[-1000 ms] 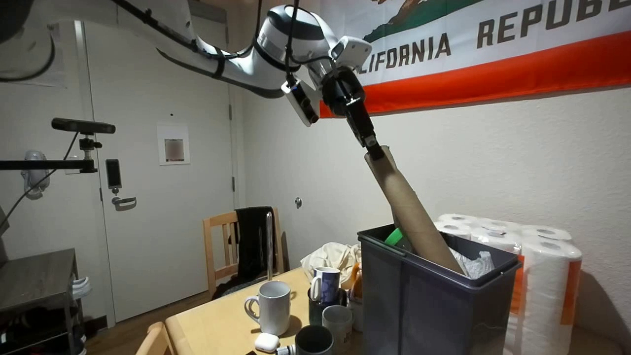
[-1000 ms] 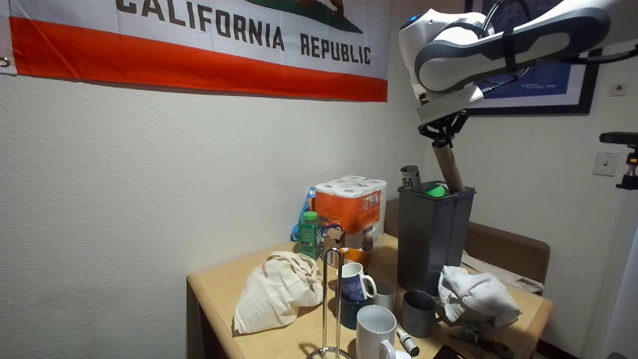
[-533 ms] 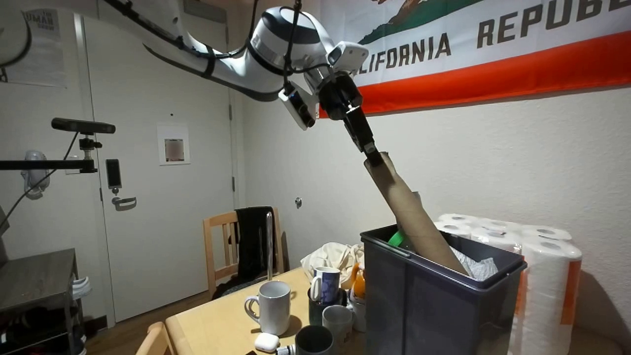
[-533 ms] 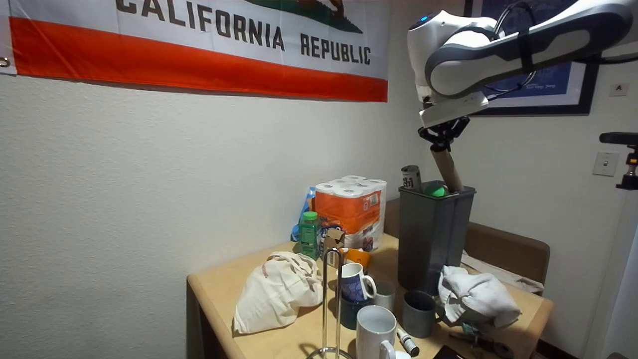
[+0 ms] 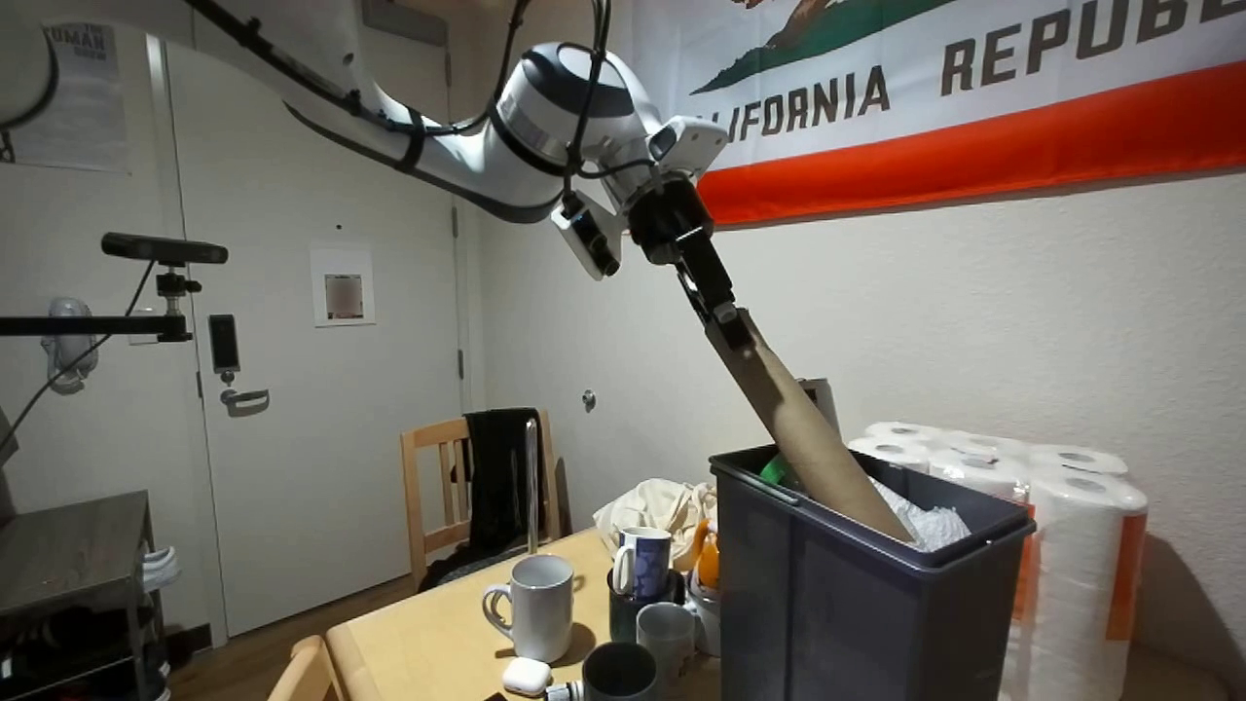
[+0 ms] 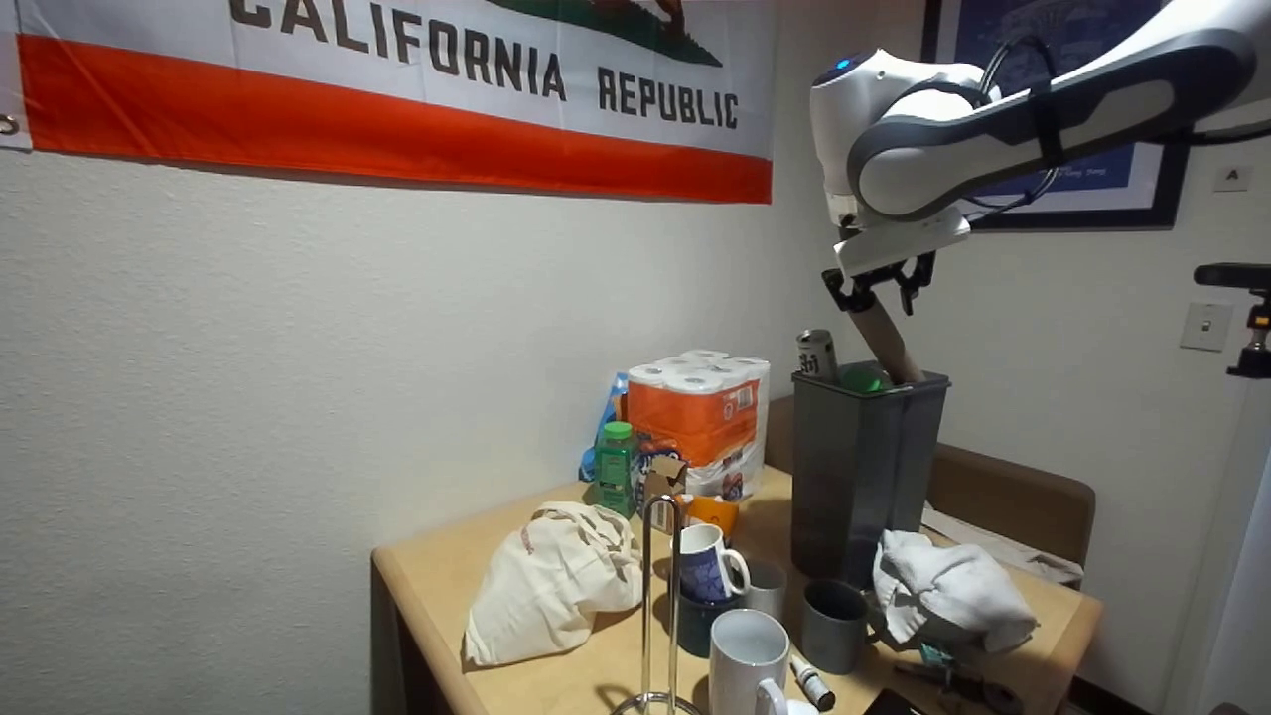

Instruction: Put the can and the tissue roll in the bin

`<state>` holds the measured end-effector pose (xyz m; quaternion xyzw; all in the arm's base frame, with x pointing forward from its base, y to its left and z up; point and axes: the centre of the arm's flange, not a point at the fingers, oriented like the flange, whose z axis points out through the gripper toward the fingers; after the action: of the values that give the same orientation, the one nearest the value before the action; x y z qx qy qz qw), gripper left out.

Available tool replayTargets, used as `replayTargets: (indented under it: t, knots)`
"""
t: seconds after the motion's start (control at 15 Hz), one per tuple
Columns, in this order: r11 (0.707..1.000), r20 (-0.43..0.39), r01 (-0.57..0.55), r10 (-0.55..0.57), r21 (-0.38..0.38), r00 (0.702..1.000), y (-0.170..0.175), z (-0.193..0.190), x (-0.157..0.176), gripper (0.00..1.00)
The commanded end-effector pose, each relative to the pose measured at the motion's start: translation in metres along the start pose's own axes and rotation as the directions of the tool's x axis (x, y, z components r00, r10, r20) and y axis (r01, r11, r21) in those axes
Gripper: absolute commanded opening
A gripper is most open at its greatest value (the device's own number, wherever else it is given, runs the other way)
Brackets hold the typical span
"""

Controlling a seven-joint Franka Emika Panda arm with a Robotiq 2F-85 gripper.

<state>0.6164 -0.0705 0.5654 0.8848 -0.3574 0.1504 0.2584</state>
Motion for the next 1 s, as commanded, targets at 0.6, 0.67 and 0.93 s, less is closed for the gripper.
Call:
replayTargets:
  t: [0.6,0.67,0.93]
  knots:
    - [0.996,-0.05,0.034,-0.03,0.086,0.998,-0.015,-0.053,-0.014,1.0]
    - [0.994,-0.054,0.042,-0.037,0.101,0.998,-0.017,-0.06,-0.015,1.0]
    - [0.971,-0.039,0.112,-0.107,0.21,0.994,-0.036,-0.082,-0.027,1.0]
